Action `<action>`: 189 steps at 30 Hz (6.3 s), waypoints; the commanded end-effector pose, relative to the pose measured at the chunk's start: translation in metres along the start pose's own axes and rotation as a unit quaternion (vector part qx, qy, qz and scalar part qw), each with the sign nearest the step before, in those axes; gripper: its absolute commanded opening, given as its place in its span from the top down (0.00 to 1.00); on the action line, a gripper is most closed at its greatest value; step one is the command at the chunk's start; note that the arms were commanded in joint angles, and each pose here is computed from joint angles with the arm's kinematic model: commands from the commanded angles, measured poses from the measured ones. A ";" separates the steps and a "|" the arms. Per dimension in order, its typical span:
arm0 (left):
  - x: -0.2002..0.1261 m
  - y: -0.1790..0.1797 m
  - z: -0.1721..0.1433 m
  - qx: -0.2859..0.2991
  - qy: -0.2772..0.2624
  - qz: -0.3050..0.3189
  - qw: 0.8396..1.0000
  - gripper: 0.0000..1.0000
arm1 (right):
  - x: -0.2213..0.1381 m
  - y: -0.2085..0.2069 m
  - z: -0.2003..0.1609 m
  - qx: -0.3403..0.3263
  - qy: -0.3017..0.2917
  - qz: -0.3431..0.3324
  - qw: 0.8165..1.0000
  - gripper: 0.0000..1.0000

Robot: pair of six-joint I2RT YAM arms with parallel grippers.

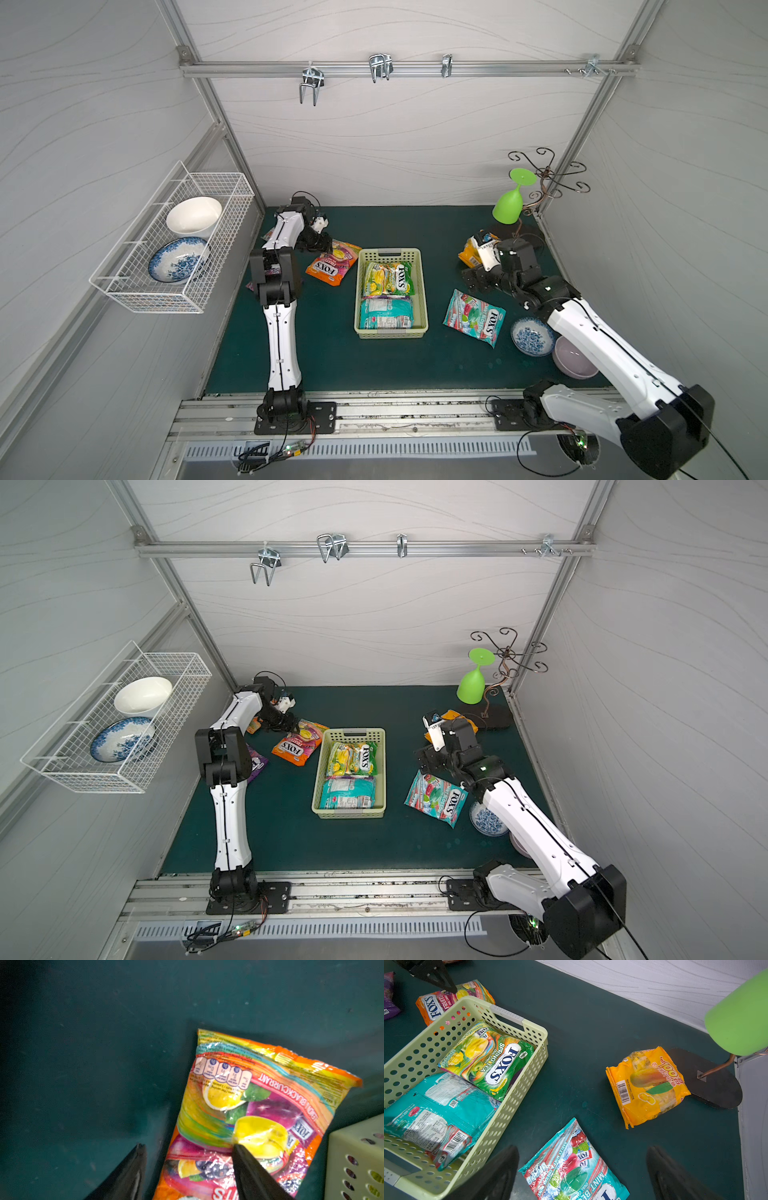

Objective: Put the candies in the basket
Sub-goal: Pick up the candy at the center of the board, then place the candy in the basket.

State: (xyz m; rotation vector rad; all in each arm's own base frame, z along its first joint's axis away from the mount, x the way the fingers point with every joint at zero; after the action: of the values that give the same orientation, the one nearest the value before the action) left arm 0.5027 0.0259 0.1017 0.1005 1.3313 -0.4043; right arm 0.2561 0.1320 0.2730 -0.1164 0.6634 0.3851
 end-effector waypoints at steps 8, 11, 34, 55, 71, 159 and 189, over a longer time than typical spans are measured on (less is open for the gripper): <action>0.014 0.004 -0.005 -0.007 0.019 -0.019 1.000 0.52 | -0.003 0.001 0.002 -0.002 -0.016 0.001 1.000 0.01; 0.012 0.003 -0.006 -0.007 0.018 -0.022 1.000 0.61 | -0.003 -0.001 0.004 -0.006 -0.014 -0.010 1.000 0.01; -0.119 -0.028 0.002 0.096 -0.099 0.063 0.988 1.00 | -0.009 -0.001 0.004 -0.018 -0.024 -0.023 0.999 0.01; -0.234 -0.180 -0.040 0.317 -0.189 0.016 0.929 1.00 | -0.013 -0.002 0.003 -0.021 -0.035 -0.035 0.999 0.01; -0.224 -0.270 -0.078 0.422 -0.170 -0.074 0.887 1.00 | -0.014 -0.006 0.003 -0.021 -0.036 -0.054 0.998 0.01; -0.050 -0.290 -0.106 0.340 0.004 -0.043 0.940 0.36 | -0.013 -0.002 0.002 -0.018 -0.039 -0.035 0.998 0.01; -0.116 -0.303 -0.112 0.337 -0.071 -0.043 0.938 0.19 | -0.014 -0.003 0.000 0.009 -0.013 -0.052 0.998 0.01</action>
State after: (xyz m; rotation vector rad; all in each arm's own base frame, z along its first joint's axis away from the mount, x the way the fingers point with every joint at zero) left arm 0.2778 -0.1929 0.1975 0.6024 1.0956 -0.9232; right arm 0.2482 0.1259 0.2763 -0.1605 0.6145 0.3058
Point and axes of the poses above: each gripper's point midway between its finger pads, its own x axis out along the fingers, its own y axis along the line the jaws close on, z = x × y, the point moved 7 cm from there along -x, back along the fingers, and after that the axes turned 10 degrees about x, right-handed, at the moved point
